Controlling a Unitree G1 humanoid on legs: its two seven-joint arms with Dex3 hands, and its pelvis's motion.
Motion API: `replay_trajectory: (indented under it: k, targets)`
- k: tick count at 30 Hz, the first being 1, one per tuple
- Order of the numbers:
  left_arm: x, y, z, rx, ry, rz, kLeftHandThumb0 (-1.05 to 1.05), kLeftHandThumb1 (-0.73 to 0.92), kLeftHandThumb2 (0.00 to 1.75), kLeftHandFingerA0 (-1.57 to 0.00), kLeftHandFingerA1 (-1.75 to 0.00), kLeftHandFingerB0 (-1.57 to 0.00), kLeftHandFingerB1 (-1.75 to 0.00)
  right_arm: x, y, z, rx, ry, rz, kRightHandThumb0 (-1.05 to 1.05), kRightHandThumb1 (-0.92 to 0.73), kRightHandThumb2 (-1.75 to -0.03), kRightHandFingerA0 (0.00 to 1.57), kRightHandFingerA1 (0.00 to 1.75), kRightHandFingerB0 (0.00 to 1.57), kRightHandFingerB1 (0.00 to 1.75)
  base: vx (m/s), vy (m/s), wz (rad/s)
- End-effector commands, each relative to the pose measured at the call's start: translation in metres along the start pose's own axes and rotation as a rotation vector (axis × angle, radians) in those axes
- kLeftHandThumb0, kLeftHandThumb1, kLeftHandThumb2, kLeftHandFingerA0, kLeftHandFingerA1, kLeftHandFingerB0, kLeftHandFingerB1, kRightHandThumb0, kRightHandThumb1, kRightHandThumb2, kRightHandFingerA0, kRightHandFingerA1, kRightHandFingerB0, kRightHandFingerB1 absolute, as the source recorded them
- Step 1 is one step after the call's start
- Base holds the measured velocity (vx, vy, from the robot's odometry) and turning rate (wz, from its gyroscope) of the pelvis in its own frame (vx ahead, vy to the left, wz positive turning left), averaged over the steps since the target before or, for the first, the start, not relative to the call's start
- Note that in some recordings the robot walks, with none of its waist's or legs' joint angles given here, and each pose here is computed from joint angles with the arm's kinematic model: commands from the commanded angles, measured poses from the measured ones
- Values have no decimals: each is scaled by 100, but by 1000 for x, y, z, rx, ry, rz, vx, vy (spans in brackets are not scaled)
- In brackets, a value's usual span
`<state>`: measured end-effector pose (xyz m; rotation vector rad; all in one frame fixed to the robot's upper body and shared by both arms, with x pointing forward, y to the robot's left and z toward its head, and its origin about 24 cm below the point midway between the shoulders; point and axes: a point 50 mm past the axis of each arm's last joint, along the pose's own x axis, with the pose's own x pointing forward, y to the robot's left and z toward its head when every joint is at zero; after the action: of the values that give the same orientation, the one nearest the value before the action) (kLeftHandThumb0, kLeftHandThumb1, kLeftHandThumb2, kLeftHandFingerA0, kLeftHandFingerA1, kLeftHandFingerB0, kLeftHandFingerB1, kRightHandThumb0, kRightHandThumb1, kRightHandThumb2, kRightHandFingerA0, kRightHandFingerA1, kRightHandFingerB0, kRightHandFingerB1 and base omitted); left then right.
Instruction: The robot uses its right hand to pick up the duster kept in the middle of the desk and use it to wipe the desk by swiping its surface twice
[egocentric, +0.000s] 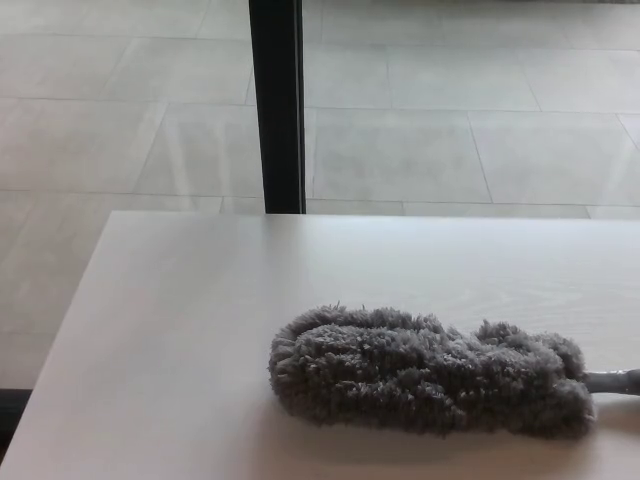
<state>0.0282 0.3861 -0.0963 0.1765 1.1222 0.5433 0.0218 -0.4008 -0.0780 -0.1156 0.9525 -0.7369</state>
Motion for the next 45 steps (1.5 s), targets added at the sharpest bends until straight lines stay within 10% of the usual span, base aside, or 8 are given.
replay_trajectory:
  k: [1, 4, 9, 20, 21, 23, 24, 45]
  targets:
    - [-4, 31, 8, -227, -19, 11, -57, 57, 57, -51, -58, -40, -41, -3, -38, 19, 311, -145, -76, -76, -59, -60, 71, 103, 42, 78, 0, 0, 0]
    - [-4, 30, 4, -252, -18, -1, -58, 43, 81, -42, -62, -36, -52, 0, -56, 45, 527, -208, -129, -85, -71, -61, 0, 81, 0, 48, 0, 0, 0]
    - [-4, 29, 3, -290, -14, 5, -52, 56, 56, -42, -57, -41, -42, 3, -64, 113, 577, -362, -148, -105, -58, -107, 0, 73, 0, 47, 0, 0, 0]
    - [-4, 31, 5, -302, -18, 10, -52, 56, 57, -47, -58, -44, -44, -66, -6, 286, 273, -998, 22, -105, -63, -105, 25, 88, 2, 49, 1, 0, 1]
    - [-4, 31, 4, -302, -20, 10, -55, 44, 81, -45, -65, -37, -54, -77, 6, 300, 285, -1024, 134, -105, -74, -63, 20, 120, 3, 74, 0, 0, 0]
    - [-4, 31, 3, -316, -16, -7, -50, 57, 56, -41, -57, -39, -43, -99, 32, 318, 184, -1090, 185, -44, -20, -94, 9, 63, 3, 56, 0, 0, 0]
    - [-4, 31, 3, -318, -14, -2, -52, 56, 56, -42, -56, -40, -42, -112, 47, 321, 97, -1137, 205, -97, -62, -107, 0, 41, 5, 40, 0, 0, 0]
    - [-5, 31, 1, -305, -12, -12, -53, 57, 57, -44, -57, -38, -39, -144, 239, 247, -1058, -1467, 546, -79, -71, -61, 0, 34, 11, 29, 0, 0, 0]
